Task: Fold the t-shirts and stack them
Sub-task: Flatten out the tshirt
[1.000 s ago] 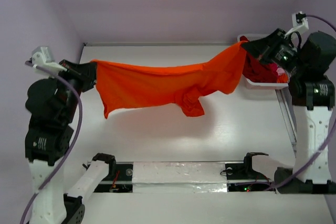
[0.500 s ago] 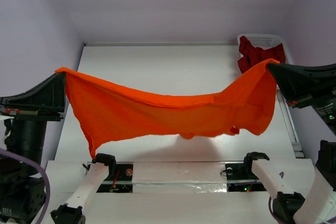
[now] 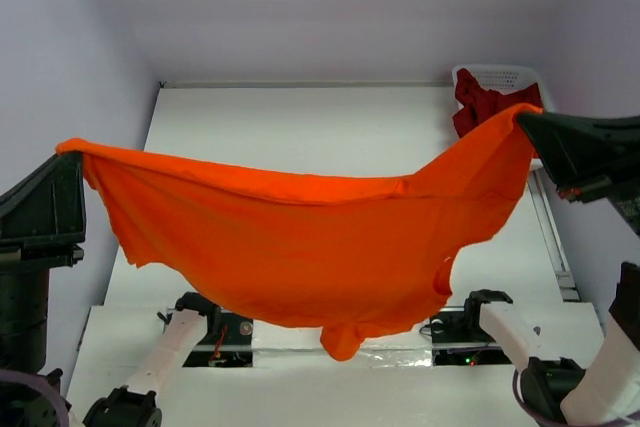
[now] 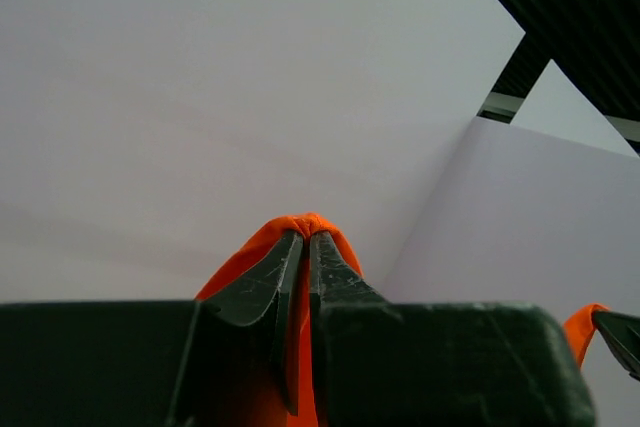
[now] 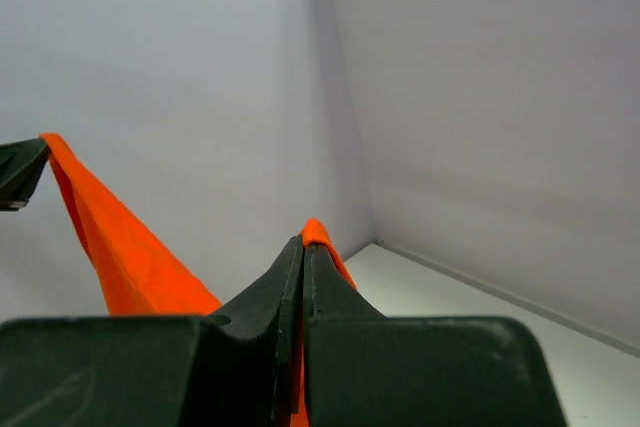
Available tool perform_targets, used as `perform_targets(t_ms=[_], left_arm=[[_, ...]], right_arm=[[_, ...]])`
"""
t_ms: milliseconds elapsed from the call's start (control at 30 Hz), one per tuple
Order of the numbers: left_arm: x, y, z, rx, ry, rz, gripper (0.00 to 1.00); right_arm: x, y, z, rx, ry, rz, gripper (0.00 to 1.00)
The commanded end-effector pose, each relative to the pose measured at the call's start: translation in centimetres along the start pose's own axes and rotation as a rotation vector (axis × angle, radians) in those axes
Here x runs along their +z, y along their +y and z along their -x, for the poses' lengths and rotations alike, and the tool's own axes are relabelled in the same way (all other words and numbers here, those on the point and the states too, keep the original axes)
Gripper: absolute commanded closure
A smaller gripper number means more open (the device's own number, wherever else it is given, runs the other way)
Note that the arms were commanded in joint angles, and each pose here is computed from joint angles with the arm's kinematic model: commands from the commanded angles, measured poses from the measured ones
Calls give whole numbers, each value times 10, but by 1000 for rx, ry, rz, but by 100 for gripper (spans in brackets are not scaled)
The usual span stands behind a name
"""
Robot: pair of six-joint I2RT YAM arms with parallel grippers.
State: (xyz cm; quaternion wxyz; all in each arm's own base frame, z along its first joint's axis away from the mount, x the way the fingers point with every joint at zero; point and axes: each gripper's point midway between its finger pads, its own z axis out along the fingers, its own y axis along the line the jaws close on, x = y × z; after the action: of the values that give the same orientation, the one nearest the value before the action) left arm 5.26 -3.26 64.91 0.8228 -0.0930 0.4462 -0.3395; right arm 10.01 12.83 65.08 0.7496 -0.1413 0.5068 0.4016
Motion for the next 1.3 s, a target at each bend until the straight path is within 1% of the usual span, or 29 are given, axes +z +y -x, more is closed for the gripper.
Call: perform_targets(t_ms=[0,67,167,200,233,300,367,500,567,733,867,900,1100,1200,1267], left_arm=[[-15,-13,14,2,-48,-57,100],[-27,-14,15,-7,-51,-72,100],[-38,-14,14,-8,-55,-78,100],[-40,-14,15,-8,-63,-81,100],[-39,-10,9,-11,-52,-75,100],[-50,-14,13,-23,-79,-101,100],[-61,-18,12,-42,-86,-127,100],[-79,-31,24,-67,-108,-175,100],[-89,-38,32,-78,-128,-199,100],[-104,-56,42,-103,-134,-270,100],[-111,-66,50,-121,-143,-315,100],[-114,-69,53,-121,-150,-332,100],[-135,-86,79,-135,-224,-388,100],[-132,-84,81,-131,-232,-375,100],[-114,-71,72,-134,-215,-328,100]], right_arm=[[-24,35,8,-40,-50,61,100],[-38,47,6,-55,-62,68,100],[-48,51,-1,-53,-55,56,100],[-55,58,-2,-60,-61,66,100],[-56,56,-7,-51,-54,62,100],[-67,66,-10,-57,-63,76,100],[-71,66,-18,-43,-55,79,100],[-89,82,-20,-51,-69,86,100],[-96,91,-17,-61,-85,92,100],[-106,112,-2,-85,-126,121,100],[-112,130,5,-111,-152,180,100],[-117,141,9,-124,-170,214,100],[-145,182,21,-162,-242,298,100],[-146,180,25,-169,-261,278,100],[-132,165,26,-145,-251,251,100]])
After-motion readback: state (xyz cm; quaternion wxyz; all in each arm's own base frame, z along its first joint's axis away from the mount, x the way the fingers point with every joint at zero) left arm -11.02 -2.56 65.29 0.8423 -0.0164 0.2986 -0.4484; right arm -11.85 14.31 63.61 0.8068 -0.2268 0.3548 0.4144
